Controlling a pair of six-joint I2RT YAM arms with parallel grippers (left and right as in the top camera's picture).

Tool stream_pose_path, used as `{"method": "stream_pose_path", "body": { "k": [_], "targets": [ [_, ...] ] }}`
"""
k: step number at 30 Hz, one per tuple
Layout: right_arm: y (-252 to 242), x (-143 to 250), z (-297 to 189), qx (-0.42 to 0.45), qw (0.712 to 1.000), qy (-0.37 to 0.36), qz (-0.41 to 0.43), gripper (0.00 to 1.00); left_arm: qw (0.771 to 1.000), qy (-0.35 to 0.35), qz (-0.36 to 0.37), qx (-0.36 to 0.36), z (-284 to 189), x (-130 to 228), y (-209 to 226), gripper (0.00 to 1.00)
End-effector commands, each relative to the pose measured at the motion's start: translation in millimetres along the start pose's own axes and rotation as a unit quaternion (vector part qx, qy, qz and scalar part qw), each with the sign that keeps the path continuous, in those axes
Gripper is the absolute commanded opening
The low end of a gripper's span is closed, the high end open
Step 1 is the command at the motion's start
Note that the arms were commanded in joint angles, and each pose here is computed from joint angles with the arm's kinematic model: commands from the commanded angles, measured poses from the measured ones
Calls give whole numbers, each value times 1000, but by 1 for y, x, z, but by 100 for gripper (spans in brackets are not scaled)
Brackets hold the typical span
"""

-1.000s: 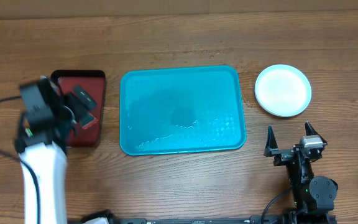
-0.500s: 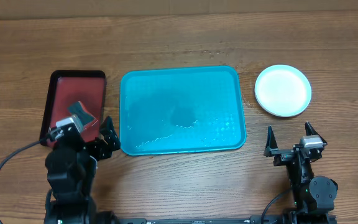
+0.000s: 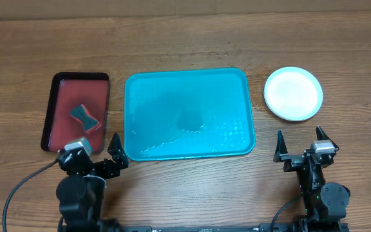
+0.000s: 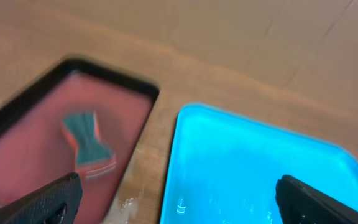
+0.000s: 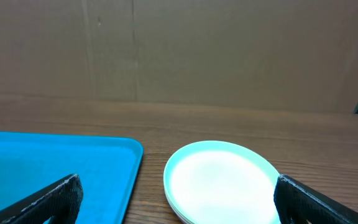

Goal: Clean dirty plates on tray and stack at the side

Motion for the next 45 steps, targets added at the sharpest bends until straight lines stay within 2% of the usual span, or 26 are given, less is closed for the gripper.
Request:
{"method": "stream_pose_path", "body": {
  "k": [1, 12, 18, 26, 32, 45],
  "targets": [
    [-1, 1, 0, 2, 1000, -4, -2, 100, 997, -69, 15, 9, -4, -5, 0, 100],
    [-1, 1, 0, 2, 1000, -4, -2, 100, 978, -199, 21, 51, 3, -3, -2, 100],
    [-1, 1, 0, 2, 1000, -4, -2, 100, 969, -240, 22, 59, 8, 1, -1, 100],
    [-1, 1, 0, 2, 1000, -4, -2, 100, 976, -196, 89, 31, 15, 15, 3, 100],
    [-1, 1, 0, 2, 1000, -4, -2, 100, 988, -123, 94, -8, 23, 38, 14, 100],
    [-1, 1, 0, 2, 1000, -4, -2, 100, 982, -124, 146, -5, 23, 37, 12, 100]
  ]
}}
Point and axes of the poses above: each gripper's point midway between its finger pads, its own z axis out along the fingers, its own y axis along the line the jaws close on, x = y × z, the point moved 8 cm from there along -z, back along the fingers, and after that the axes turned 5 degrees about z, right-handed, at the moved point
